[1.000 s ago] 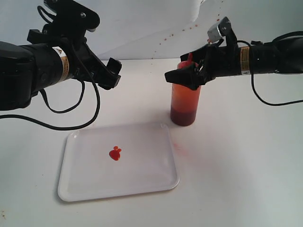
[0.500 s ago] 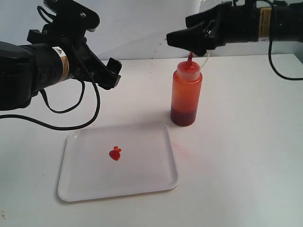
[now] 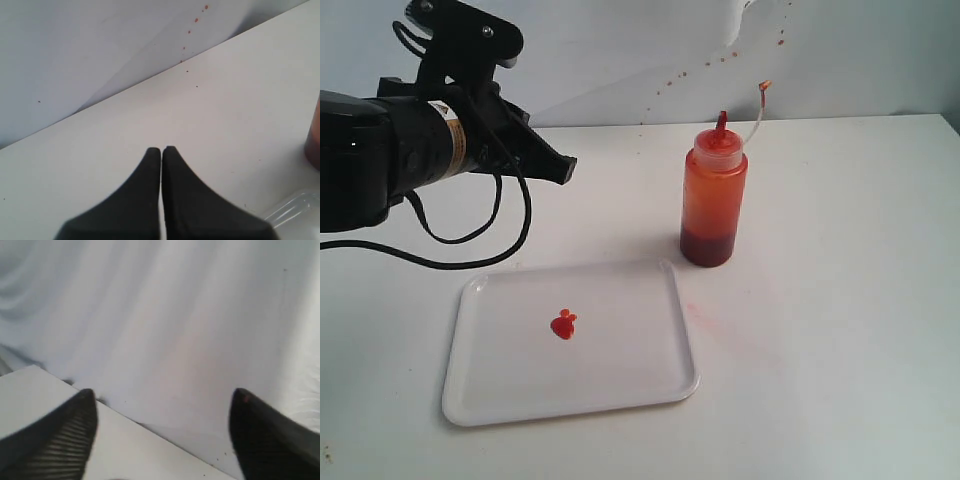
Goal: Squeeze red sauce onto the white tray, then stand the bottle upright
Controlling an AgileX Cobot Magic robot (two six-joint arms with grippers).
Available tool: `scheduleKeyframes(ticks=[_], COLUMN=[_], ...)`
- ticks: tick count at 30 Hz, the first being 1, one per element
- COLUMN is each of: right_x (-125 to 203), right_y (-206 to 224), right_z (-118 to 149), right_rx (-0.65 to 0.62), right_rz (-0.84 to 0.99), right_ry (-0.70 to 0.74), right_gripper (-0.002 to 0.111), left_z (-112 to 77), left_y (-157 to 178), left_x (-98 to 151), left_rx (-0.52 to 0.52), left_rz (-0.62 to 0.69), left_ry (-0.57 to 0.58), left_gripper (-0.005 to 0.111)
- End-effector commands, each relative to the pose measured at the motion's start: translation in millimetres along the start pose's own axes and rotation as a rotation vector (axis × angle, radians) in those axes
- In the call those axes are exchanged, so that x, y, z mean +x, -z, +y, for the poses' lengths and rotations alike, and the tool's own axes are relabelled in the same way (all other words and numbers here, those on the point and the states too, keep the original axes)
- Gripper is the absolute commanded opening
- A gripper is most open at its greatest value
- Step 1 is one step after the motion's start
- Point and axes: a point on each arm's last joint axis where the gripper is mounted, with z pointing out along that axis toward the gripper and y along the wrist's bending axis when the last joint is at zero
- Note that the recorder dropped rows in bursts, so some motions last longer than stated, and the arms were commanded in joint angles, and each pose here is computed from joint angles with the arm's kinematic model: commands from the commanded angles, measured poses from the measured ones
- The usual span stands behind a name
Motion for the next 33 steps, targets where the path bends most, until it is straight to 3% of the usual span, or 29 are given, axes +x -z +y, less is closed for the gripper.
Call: scheduleKeyframes(ticks=[1, 2, 3, 17, 20, 22, 24, 26, 30, 33], right_x=[-6.3, -6.3, -5.6, -5.1, -5.1, -5.1, -5.1, -5.1, -5.1, -5.1], right_y=[7.6, 7.6, 6.9, 6.5, 6.5, 6.5, 6.5, 6.5, 6.5, 6.5], right_z=[-4.4, -4.4, -4.8, -5.0, -5.0, -5.0, -5.0, -5.0, -5.0, -5.0], right_rx=[0.076, 0.076, 0.076, 0.076, 0.076, 0.076, 0.076, 0.076, 0.076, 0.076], right_rz=[-0.003, -0.003, -0.001, 0.0, 0.0, 0.0, 0.0, 0.0, 0.0, 0.0], right_ry=[-0.09, -0.09, -0.093, -0.094, -0.094, -0.094, -0.094, -0.094, -0.094, -0.094], right_gripper=[0.014, 0.001, 0.0, 0.0, 0.0, 0.0, 0.0, 0.0, 0.0, 0.0], left_z=[-1.4, -1.4, -1.4, -1.4, 3.1, 9.3, 16.1, 22.0, 20.5, 28.0], left_y=[-0.1, -0.1, -0.1, -0.1, 8.5, 27.5, 51.6, 82.3, 140.8, 170.0], left_x=[1.8, 1.8, 1.8, 1.9, -0.6, -5.6, -13.1, -24.3, -32.8, -5.9], left_rx=[0.002, 0.002, 0.002, 0.002, -0.017, -0.01, 0.017, 0.103, 0.282, 0.282], left_rz=[0.008, 0.008, 0.008, 0.009, 0.024, 0.051, 0.049, -0.023, -0.413, -0.576], left_ry=[0.013, 0.013, 0.013, 0.014, 0.079, 0.277, 0.334, 0.321, 0.013, 0.132], left_gripper=[0.002, 0.002, 0.002, 0.002, 0.002, 0.002, 0.002, 0.002, 0.002, 0.002])
